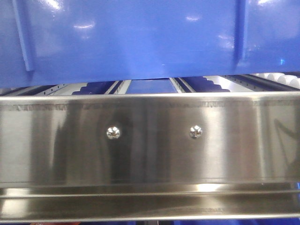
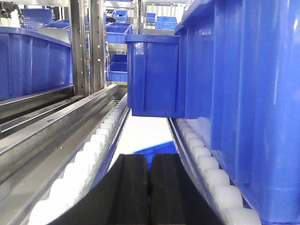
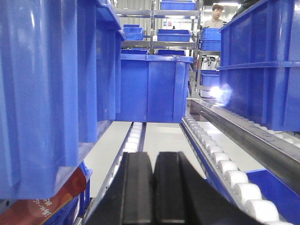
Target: Move blue bin to conveyor side
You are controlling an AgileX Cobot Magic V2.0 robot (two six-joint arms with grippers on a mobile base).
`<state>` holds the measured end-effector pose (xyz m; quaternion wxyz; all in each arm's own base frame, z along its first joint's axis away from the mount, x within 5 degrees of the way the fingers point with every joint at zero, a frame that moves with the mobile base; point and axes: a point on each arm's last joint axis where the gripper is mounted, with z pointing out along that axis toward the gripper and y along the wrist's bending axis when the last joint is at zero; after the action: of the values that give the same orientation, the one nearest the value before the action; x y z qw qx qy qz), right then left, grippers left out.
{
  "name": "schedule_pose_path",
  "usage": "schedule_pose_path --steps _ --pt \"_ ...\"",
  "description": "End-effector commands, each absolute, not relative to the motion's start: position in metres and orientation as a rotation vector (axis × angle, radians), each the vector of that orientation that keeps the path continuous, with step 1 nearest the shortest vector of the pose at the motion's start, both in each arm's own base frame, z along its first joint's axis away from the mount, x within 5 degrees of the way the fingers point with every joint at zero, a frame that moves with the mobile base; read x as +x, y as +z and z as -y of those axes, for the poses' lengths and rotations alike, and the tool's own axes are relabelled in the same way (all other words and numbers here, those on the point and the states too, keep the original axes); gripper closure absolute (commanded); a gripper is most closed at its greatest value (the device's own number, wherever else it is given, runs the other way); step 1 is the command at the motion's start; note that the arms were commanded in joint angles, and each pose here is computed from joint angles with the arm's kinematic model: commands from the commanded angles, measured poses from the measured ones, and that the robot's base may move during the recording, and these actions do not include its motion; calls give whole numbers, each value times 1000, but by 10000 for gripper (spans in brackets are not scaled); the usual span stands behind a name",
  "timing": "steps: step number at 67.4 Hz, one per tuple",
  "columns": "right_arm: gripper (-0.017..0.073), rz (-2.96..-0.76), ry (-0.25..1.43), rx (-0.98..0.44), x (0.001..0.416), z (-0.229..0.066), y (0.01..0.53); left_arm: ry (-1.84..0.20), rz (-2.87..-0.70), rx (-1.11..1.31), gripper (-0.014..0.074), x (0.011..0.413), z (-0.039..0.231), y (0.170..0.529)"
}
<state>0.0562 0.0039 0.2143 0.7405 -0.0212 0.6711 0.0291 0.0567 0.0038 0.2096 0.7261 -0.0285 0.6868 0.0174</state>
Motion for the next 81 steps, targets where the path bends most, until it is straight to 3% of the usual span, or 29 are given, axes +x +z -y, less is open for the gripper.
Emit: schedule_pose_path --steps 1,64,73,81 --pt "637 -1444 62 -47 56 -4 217 33 -1492 -55 610 56 -3 212" --pt "637 -1336 55 -34 54 -3 226 27 -1417 -45 610 55 -2 219" --pt "637 -1321 72 -14 54 -2 228 19 -1317 -34 610 54 -1 229" --pt "637 -1370 110 1 52 -3 238 26 -1262 -38 610 44 -2 265"
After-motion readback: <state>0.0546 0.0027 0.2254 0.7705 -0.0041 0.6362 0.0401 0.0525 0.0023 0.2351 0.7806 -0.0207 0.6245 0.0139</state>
